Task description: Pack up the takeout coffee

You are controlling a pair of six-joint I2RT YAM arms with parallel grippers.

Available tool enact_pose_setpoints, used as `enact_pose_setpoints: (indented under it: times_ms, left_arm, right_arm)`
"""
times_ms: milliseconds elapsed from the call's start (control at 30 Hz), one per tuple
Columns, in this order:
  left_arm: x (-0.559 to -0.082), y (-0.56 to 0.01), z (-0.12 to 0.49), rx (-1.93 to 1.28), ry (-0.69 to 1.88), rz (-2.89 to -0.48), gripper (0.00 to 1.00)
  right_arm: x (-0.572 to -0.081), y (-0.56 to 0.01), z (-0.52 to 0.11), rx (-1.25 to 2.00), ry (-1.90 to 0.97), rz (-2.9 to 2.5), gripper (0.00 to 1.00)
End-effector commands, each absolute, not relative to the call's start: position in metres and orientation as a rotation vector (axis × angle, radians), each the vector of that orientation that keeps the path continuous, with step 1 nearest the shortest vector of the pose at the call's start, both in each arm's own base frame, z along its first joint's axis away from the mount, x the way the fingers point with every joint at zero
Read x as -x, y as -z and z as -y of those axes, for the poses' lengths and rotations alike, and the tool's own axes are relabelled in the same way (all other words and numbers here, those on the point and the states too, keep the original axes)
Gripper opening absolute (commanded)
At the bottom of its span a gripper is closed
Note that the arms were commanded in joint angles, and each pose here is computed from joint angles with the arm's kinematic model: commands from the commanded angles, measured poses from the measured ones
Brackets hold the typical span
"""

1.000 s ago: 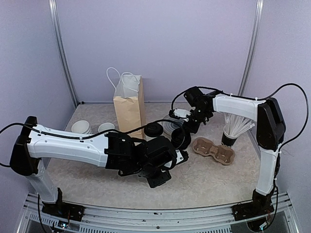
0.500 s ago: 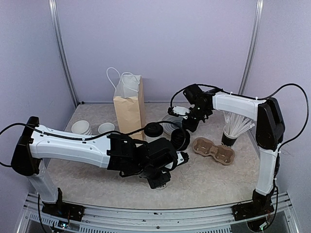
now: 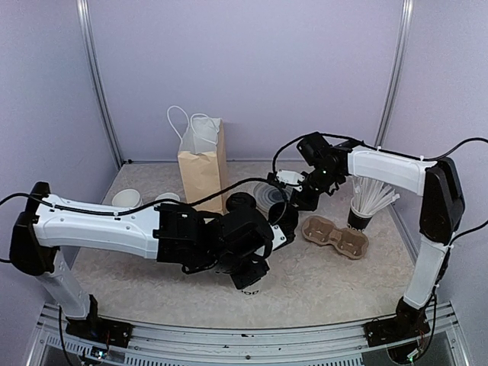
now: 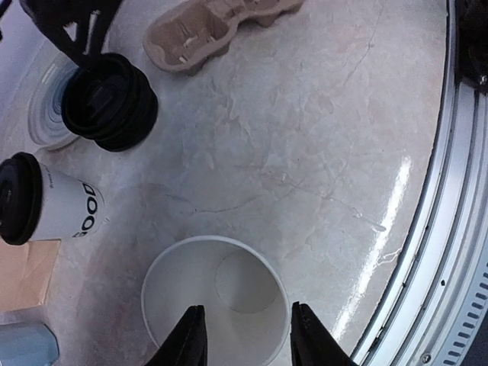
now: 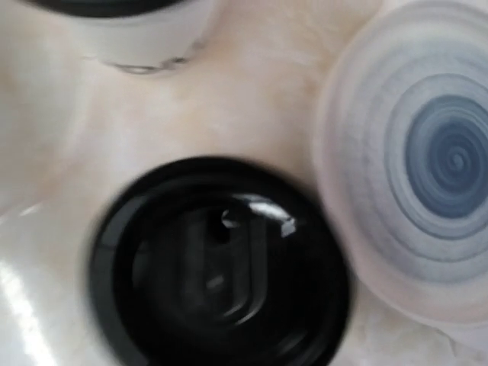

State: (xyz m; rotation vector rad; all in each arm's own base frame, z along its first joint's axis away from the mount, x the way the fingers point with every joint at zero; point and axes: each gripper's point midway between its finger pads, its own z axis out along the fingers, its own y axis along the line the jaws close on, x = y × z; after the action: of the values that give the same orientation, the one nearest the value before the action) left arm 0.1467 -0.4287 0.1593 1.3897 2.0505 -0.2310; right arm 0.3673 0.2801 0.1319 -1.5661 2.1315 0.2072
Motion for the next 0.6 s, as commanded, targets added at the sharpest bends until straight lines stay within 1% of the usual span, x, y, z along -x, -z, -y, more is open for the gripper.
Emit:
enact_pose_setpoints:
  times_ms: [0, 33, 133, 233, 367, 567]
  left_arm:
    - [-0.169, -0.23, 0.423, -1.136, 0.376, -1.961, 0.43]
    - [-0.175, -0.239, 0.419, -1.09, 0.405, -1.954, 0.45]
    - [-0.191, -0.255, 0.406, -0.961, 0.439, -1.961, 0.48]
    - [-0.208, -0.263, 0.393, -0.845, 0.403, -1.967, 0.51]
    - [-0.221, -0.266, 0.379, -0.749, 0.389, -1.987, 0.51]
    - [-0.223, -0.265, 0.371, -0.724, 0.429, -1.986, 0.52]
  right_arm:
    - [-0.335, -0.154, -0.295, 1.714, -0.297, -1.929, 0.3]
    - [-0.328, -0.151, -0.297, 1.748, -0.3, -1.91, 0.32]
    - [-0.316, -0.135, -0.302, 1.832, -0.23, -1.87, 0.33]
    - [-0.314, -0.119, -0.304, 1.882, -0.155, -1.859, 0.34]
    - [-0.32, -0.108, -0.304, 1.899, -0.077, -1.861, 0.34]
    - [-0.325, -0.102, -0.305, 1.908, -0.049, -1.868, 0.34]
